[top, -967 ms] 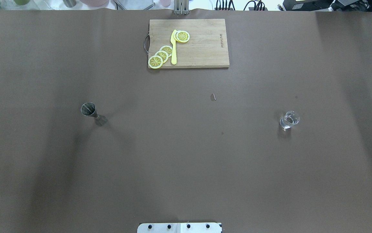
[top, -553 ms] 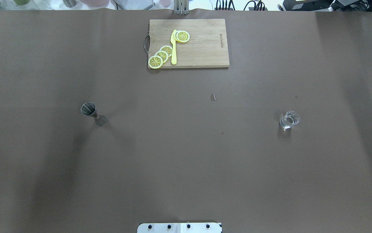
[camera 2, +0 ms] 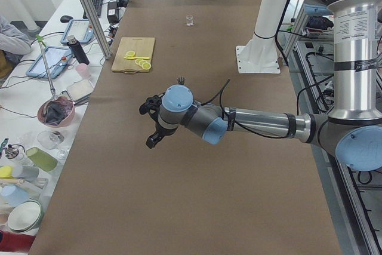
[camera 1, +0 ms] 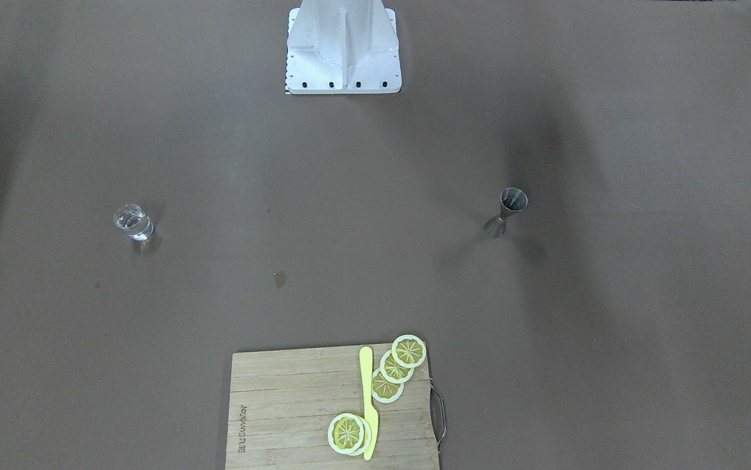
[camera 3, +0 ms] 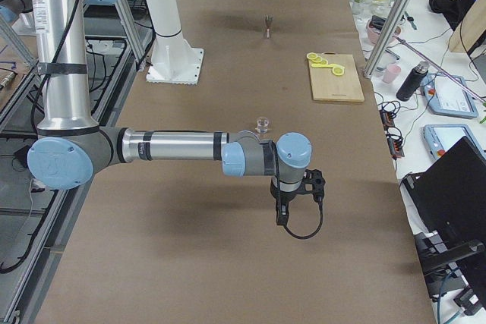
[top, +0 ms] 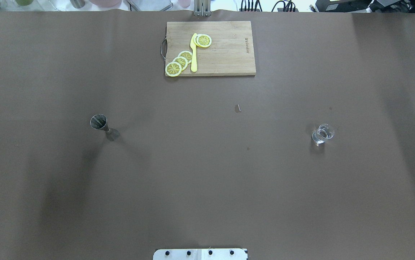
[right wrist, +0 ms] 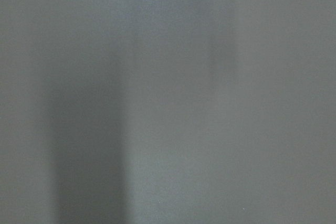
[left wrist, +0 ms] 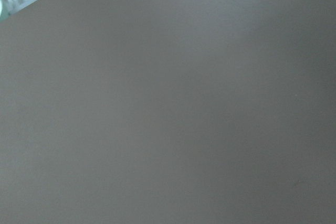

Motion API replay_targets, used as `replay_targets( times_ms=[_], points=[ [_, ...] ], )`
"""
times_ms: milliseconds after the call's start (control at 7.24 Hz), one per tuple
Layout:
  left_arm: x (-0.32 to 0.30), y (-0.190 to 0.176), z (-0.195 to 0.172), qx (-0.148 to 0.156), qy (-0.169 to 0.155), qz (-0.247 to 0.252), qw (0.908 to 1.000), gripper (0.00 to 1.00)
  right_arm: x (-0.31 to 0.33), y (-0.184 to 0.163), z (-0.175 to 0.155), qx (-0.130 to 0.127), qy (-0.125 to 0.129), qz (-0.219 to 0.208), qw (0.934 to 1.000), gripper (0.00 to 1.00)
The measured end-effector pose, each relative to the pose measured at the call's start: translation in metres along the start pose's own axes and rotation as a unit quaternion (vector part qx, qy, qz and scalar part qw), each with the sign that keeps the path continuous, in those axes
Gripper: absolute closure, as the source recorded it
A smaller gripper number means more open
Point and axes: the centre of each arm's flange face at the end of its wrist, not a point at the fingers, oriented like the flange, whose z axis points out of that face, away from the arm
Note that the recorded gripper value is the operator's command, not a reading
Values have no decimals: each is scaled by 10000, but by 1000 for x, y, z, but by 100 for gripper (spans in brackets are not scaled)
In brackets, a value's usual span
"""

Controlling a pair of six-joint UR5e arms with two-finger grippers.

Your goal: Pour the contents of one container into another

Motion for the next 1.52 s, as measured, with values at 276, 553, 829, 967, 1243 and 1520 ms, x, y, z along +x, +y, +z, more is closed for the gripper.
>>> replay_targets(
  times_ms=[276, 553, 829, 967, 1243, 1520],
  points=[
    [47, -32, 38, 239, 125, 960, 9950, 1, -3, -1, 2, -16, 3, -40, 10000, 0],
    [84, -58, 66, 382, 100, 1559, 9870, 1, -4, -1, 4, -27, -11, -46, 10000, 0],
    [107, -69, 78, 452, 203, 1737, 9835, 1, -9, -4, 15, -22, -10, -202, 9998, 0],
    [118, -72, 83, 501, 296, 1636, 9848, 1, -19, -9, 20, 47, -27, -399, 9992, 0],
    [144, -72, 96, 685, 341, 1306, 9885, 1, -44, -22, 14, 201, -192, -703, 9971, 0],
    [179, -58, 108, 1169, 184, 853, 9893, 1, -78, -27, -8, 401, -419, -1034, 9929, 0]
  ],
)
